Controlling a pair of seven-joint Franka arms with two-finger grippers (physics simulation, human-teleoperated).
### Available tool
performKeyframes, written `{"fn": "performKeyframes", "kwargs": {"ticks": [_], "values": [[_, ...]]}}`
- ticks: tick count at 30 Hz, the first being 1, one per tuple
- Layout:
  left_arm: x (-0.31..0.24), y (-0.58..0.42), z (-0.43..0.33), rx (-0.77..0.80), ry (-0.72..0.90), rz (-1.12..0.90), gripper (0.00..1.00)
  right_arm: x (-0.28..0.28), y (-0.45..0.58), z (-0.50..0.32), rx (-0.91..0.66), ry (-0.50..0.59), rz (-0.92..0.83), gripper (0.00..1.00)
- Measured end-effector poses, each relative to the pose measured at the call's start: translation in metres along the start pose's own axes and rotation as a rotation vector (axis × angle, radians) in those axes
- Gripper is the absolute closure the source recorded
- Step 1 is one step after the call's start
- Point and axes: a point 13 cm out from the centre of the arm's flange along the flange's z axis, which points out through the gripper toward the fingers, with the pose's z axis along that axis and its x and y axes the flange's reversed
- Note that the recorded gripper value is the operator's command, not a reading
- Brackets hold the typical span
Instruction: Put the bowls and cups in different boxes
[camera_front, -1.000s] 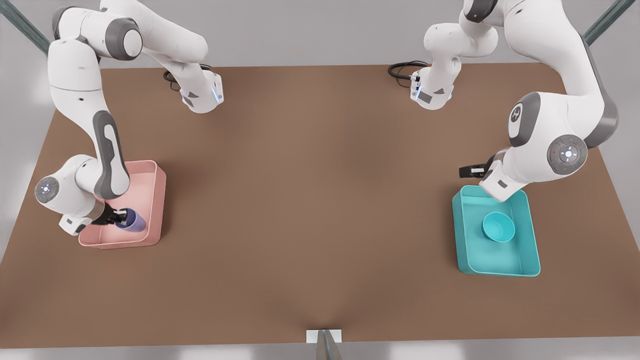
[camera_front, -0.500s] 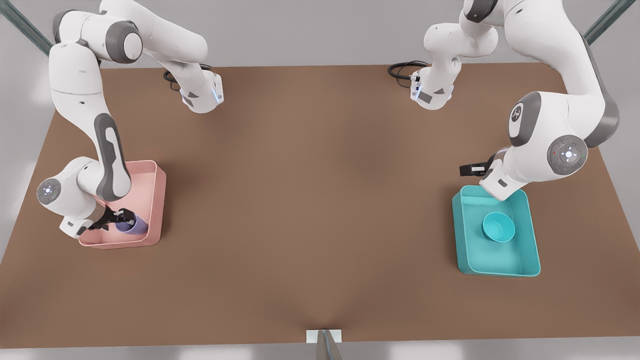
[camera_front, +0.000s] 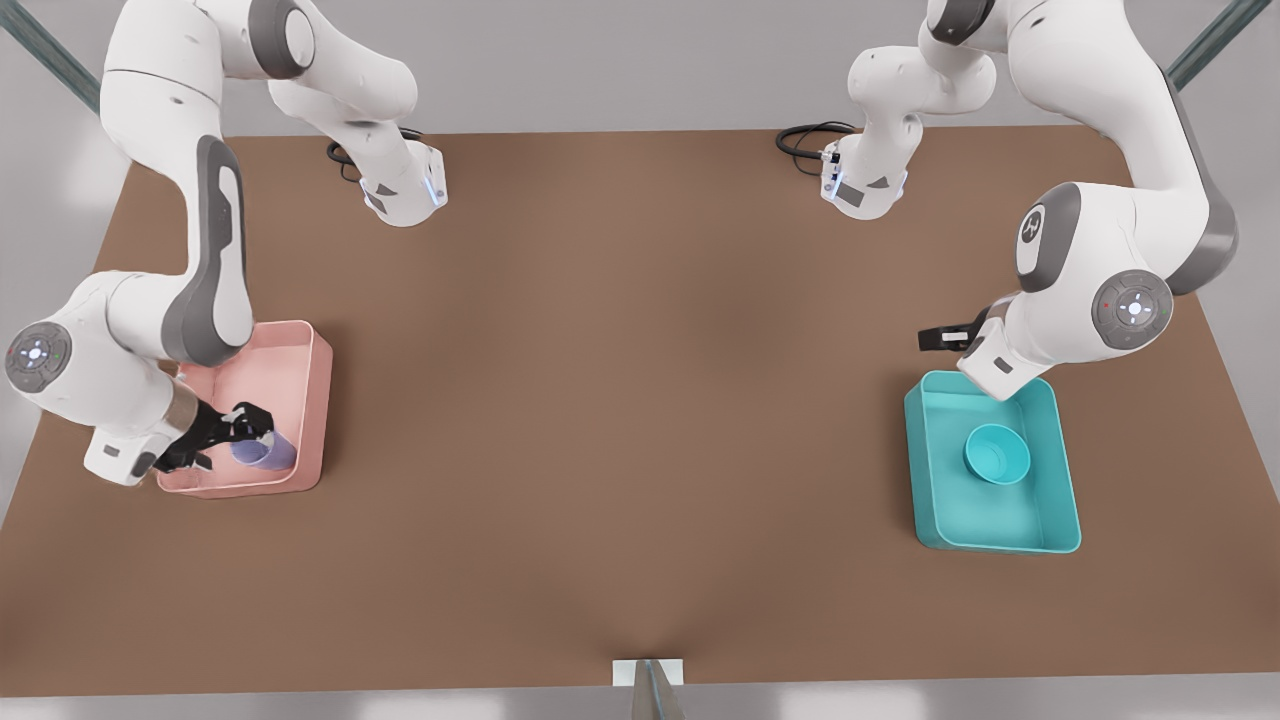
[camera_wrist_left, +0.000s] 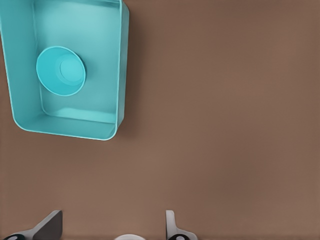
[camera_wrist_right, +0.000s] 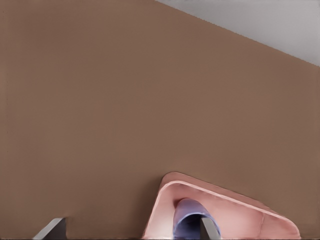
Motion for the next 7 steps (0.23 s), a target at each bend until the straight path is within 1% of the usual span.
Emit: {"fn": "performKeyframes", "kwargs": {"ticks": [3,5,7], "values": [[0.001,0.0,0.0,-0.001,0.005,0.001,0.0,0.028,0.034,-0.084,-0.001,-0.019,0.042,0.0],[0.002,0.0,0.0,-0.002,0.006,0.001,0.0,0.044,0.059,-0.107,-0.002,0.005,0.051,0.0],[0.002,0.0,0.0,-0.002,0.007,0.001,0.0,0.052,0.077,-0.109,-0.007,0.041,0.06,0.0]]}}
